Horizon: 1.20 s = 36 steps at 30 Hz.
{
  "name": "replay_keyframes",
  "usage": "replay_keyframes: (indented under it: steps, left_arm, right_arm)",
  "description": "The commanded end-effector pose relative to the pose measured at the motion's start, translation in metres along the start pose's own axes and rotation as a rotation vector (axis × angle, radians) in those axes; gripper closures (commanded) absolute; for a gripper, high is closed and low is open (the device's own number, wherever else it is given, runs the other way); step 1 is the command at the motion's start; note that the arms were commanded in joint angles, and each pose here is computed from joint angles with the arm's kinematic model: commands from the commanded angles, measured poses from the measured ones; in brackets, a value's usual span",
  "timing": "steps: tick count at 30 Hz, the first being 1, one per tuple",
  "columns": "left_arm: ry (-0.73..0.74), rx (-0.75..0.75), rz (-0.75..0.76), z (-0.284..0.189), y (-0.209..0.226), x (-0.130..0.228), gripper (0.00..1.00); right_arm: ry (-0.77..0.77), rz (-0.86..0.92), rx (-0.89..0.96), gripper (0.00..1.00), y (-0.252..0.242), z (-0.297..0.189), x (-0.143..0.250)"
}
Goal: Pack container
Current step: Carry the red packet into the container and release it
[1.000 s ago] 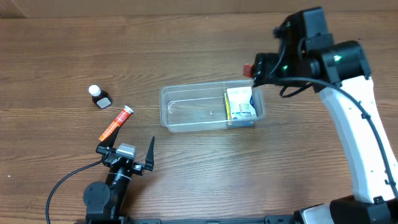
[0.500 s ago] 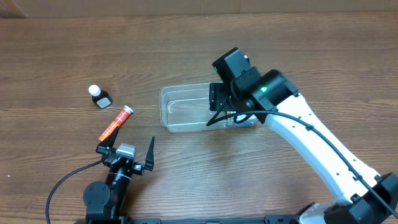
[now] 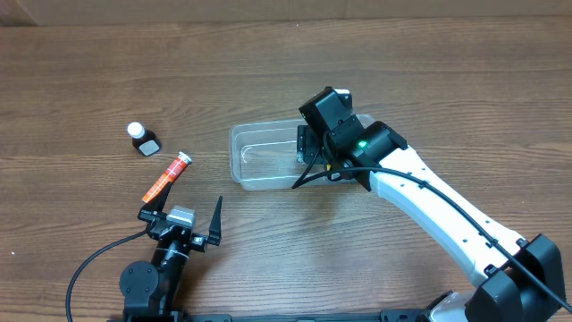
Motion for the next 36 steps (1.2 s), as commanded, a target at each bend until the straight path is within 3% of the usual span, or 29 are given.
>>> replay_keyframes:
  steps: [1,13,15,23,27,29,33,36]
  left_arm:
    - [-0.01,-0.015,0.01,-0.001,0.003,-0.001,0.0]
    - [-0.01,-0.016,0.01,-0.001,0.003,-0.001,0.0]
    - [-0.01,-0.016,0.01,-0.001,0.003,-0.001,0.0]
    - [-0.01,-0.016,0.01,-0.001,0.003,-0.001,0.0]
    - [-0.01,-0.015,0.01,-0.001,0.003,-0.001,0.0]
    - [-0.01,-0.015,0.01,-0.001,0.003,-0.001,0.0]
    - [-0.008,-0.015,0.009,0.0,0.003,-0.001,0.0]
    - [-0.008,-0.015,0.009,-0.001,0.003,-0.001,0.0]
  right_arm:
    - [-0.01,-0.038,0.025,0.24,0.001,0.014,-0.003]
    - [0.01,-0.093,0.02,0.23,0.01,0.051,-0.001]
    - [0.012,-0.095,0.016,0.19,0.011,0.051,-0.001]
    - [0.032,-0.099,-0.02,0.19,0.016,0.05,0.003]
    - [0.102,-0.123,-0.136,0.2,0.035,0.035,0.008]
    - [0.136,-0.138,-0.187,0.21,0.042,0.027,0.01]
    - [0.155,-0.184,-0.27,0.36,0.057,0.02,0.014]
    - [0.146,-0.185,-0.273,0.37,0.058,0.017,0.012]
Point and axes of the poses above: each gripper's point midway between its finger pads, its own z axis out along the fingers, its own y axis along the line the jaws close on, x = y × z, the point moved 1 cm from there along -z, back along the fingers, and after that the axes turned 12 degrees about -z, right-handed, at the moved point
